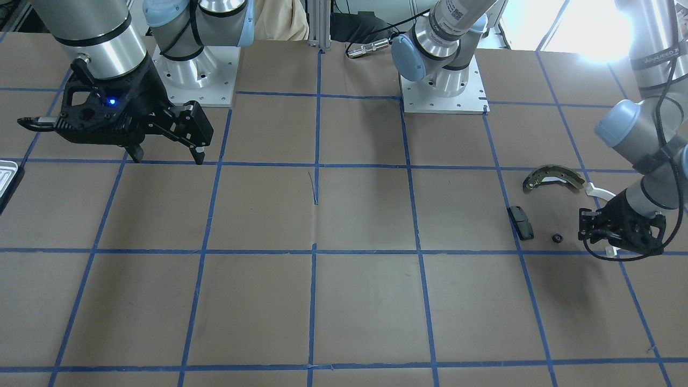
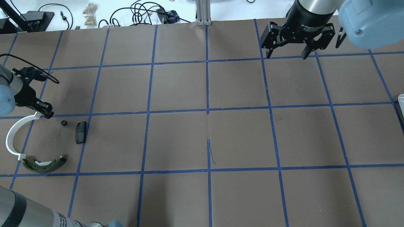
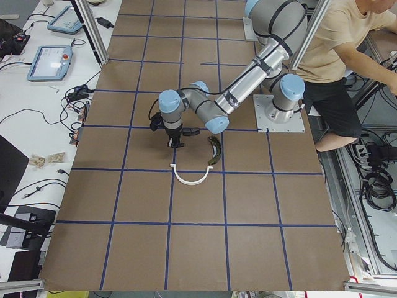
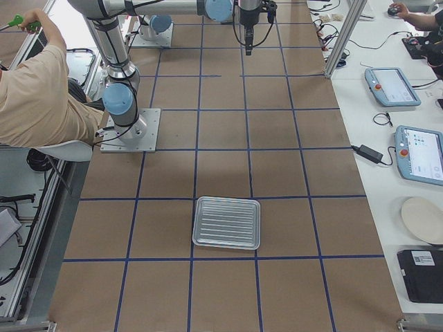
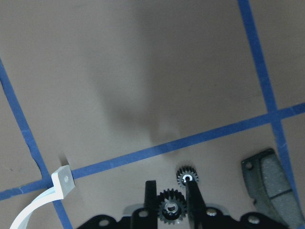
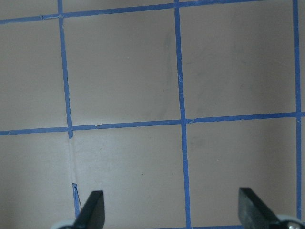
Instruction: Place bearing gear from tray to pile
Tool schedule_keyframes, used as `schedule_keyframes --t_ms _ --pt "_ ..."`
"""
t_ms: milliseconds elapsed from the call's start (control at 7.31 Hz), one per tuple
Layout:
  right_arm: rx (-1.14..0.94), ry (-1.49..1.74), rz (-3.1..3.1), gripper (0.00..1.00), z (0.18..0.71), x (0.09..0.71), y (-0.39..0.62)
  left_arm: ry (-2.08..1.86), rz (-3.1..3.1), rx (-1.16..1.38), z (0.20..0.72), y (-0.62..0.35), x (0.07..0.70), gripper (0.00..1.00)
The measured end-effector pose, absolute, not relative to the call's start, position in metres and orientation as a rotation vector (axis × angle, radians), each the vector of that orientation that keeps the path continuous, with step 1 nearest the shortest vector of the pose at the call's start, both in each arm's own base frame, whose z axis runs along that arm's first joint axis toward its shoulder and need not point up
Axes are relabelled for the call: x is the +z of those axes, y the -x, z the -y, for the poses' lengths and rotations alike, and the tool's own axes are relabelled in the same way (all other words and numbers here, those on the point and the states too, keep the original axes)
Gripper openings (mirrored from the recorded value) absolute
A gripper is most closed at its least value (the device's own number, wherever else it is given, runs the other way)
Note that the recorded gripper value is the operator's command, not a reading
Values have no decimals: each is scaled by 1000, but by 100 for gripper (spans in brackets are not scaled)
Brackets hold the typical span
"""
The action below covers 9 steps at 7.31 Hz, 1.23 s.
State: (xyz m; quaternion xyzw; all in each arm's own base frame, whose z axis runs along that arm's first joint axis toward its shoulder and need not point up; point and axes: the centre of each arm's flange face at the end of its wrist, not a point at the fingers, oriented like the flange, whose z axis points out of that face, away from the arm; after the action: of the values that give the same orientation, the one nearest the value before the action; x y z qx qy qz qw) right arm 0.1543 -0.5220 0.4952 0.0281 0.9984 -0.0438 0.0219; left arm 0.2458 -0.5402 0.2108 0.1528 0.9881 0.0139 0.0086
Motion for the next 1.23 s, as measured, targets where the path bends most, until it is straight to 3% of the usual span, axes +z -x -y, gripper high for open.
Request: schedule_keyframes --t_ms 137,274,684,1232 --pt "-135 -87 -3094 100 522 495 -154 -487 -3093 47 534 -259 195 33" --pt "-133 -87 -3094 100 522 495 -154 -481 -3101 51 529 -270 184 95" --pt "-132 -85 -3094 100 522 494 -154 -461 -3119 72 524 -270 183 96" --pt "-132 -84 -3093 100 522 494 -155 -381 -3136 102 528 -198 258 96"
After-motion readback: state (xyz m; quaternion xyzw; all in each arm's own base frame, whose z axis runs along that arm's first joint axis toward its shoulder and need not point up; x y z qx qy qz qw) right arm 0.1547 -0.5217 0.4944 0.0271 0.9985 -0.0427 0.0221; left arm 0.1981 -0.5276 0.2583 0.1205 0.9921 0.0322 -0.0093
